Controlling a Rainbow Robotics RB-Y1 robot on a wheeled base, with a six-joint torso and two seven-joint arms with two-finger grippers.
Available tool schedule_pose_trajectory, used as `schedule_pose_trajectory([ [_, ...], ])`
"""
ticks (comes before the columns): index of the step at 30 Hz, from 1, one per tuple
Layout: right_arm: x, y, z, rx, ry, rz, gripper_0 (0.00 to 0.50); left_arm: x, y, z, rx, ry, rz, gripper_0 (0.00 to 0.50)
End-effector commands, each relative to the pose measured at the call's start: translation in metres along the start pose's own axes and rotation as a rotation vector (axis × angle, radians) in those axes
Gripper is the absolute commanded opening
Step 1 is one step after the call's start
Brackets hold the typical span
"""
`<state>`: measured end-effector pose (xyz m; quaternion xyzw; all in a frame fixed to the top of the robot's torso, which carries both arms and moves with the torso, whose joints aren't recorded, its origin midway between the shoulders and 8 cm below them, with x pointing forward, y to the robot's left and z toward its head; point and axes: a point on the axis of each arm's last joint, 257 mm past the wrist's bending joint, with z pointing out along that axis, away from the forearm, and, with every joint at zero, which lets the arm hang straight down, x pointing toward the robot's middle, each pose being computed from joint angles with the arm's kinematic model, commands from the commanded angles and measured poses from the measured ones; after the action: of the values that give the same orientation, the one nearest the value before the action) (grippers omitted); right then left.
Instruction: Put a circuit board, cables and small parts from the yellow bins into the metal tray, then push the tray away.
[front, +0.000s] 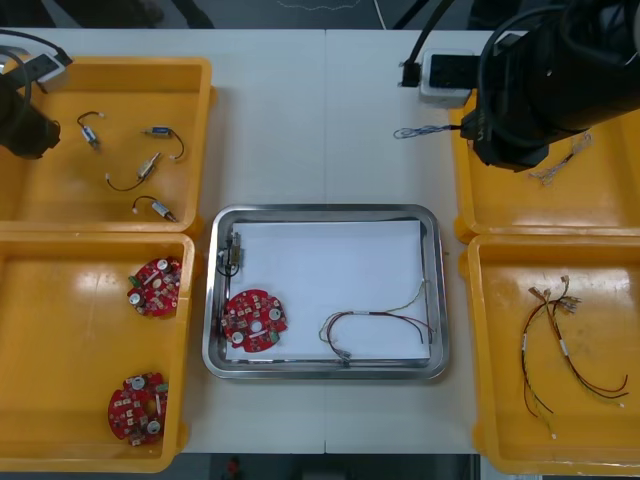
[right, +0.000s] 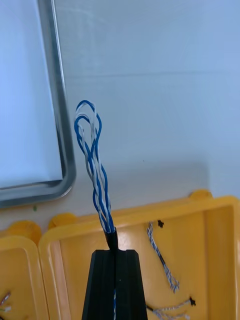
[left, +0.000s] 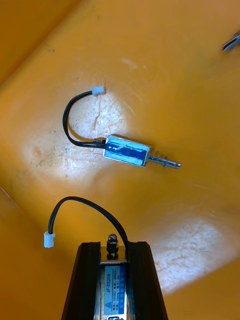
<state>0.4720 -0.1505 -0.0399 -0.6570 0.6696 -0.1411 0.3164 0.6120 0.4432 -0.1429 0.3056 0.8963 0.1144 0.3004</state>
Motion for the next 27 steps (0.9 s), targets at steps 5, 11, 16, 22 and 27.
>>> schedule_pose_trajectory([
  [5, -0.053, 0.062, 0.026, -0.102, -0.011, 0.021, 0.0, -0.008, 0.015, -0.048, -0.036, 0.009, -0.263, 0.0],
  [11, -0.062, 0.094, 0.048, -0.141, 0.05, 0.037, 0.0, -0.013, -0.012, -0.061, -0.029, 0.029, -0.318, 0.0],
  [16, -0.051, 0.118, 0.071, -0.161, 0.147, 0.034, 0.0, -0.017, -0.035, -0.076, -0.026, 0.053, -0.353, 0.0],
  [22, -0.049, 0.124, 0.106, -0.175, 0.161, 0.052, 0.0, -0.025, -0.062, -0.091, -0.035, 0.071, -0.396, 0.0],
  [27, -0.052, 0.125, 0.131, -0.163, 0.14, 0.065, 0.0, -0.033, -0.084, -0.1, -0.036, 0.077, -0.424, 0.0],
])
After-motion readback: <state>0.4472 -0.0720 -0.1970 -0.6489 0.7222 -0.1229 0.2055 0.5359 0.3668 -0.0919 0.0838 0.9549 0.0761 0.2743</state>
